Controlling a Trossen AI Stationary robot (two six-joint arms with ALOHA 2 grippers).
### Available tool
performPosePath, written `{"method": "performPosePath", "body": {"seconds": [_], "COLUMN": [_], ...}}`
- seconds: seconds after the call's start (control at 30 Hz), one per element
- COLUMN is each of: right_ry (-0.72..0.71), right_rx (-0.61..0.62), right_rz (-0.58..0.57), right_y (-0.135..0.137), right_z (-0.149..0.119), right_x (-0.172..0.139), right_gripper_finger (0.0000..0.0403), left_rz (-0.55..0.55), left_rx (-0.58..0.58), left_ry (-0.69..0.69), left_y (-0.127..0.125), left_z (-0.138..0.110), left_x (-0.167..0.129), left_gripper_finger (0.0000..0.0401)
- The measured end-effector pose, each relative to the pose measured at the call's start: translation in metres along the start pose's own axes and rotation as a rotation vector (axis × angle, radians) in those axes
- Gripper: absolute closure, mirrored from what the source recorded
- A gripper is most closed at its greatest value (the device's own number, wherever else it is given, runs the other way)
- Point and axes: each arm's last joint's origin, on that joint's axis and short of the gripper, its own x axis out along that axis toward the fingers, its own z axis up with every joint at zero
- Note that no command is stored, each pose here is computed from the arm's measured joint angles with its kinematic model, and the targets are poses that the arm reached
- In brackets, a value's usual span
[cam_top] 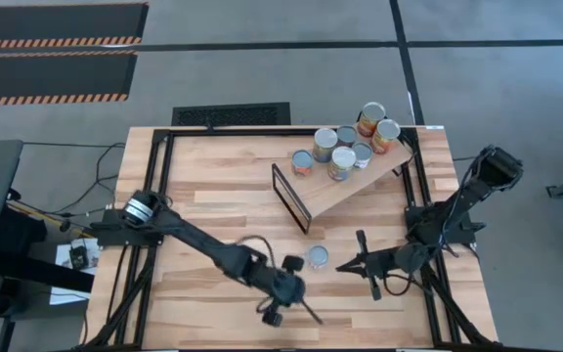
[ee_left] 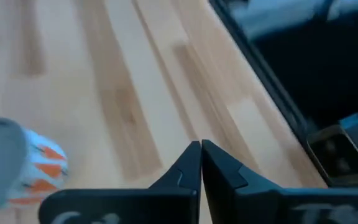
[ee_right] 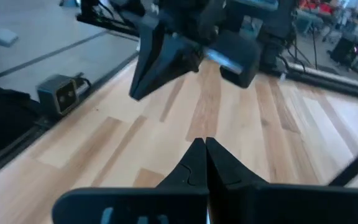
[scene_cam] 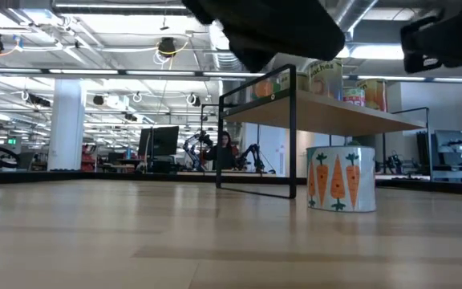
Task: Pick and place cans onto a shelf
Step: Put the canned carrots on the shelf
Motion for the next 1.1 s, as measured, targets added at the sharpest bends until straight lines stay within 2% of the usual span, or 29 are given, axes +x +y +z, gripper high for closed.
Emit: {"method": "performPosePath", "body": {"seconds": [0.1, 0.2, 0.3, 0.4, 0.53, 0.8, 0.9, 1.03, 1.1], "right_ry": [0.021, 0.121, 0.21, 0.32, 0.429, 0.674, 0.744, 0.83, 0.818], "right_rx": [0.045, 0.079, 0.103, 0.101, 0.076, 0.013, -0.006, -0.014, -0.024], "right_rz": [-0.01, -0.036, -0.044, -0.045, -0.019, -0.036, -0.023, 0.031, 0.048], "right_y": [-0.007, -0.014, -0.02, -0.024, -0.023, -0.026, -0.026, -0.023, -0.021], "right_z": [-0.001, -0.005, 0.003, 0.009, 0.017, 0.02, 0.021, 0.018, 0.021], "right_x": [0.004, 0.013, 0.022, 0.033, 0.048, 0.086, 0.095, 0.098, 0.098], "right_gripper_finger": [0.0399, 0.0397, 0.0385, 0.0362, 0.0322, 0.0248, 0.0239, 0.0244, 0.0254], "left_rz": [-0.019, -0.013, 0.053, 0.172, 0.308, 0.433, 0.489, 0.546, 0.572], "left_rx": [-0.051, -0.111, -0.162, -0.192, -0.232, -0.307, -0.328, -0.355, -0.338], "left_ry": [-0.157, -0.263, -0.376, -0.455, -0.523, -0.635, -0.637, -0.66, -0.671], "left_y": [0.008, 0.012, 0.015, 0.022, 0.038, 0.07, 0.077, 0.084, 0.088], "left_z": [-0.016, -0.042, -0.062, -0.083, -0.107, -0.144, -0.155, -0.158, -0.157], "left_x": [-0.006, -0.018, -0.039, -0.059, -0.088, -0.13, -0.136, -0.144, -0.148], "left_gripper_finger": [0.0399, 0.0401, 0.0401, 0.0401, 0.0401, 0.0401, 0.0401, 0.0401, 0.0401]}}
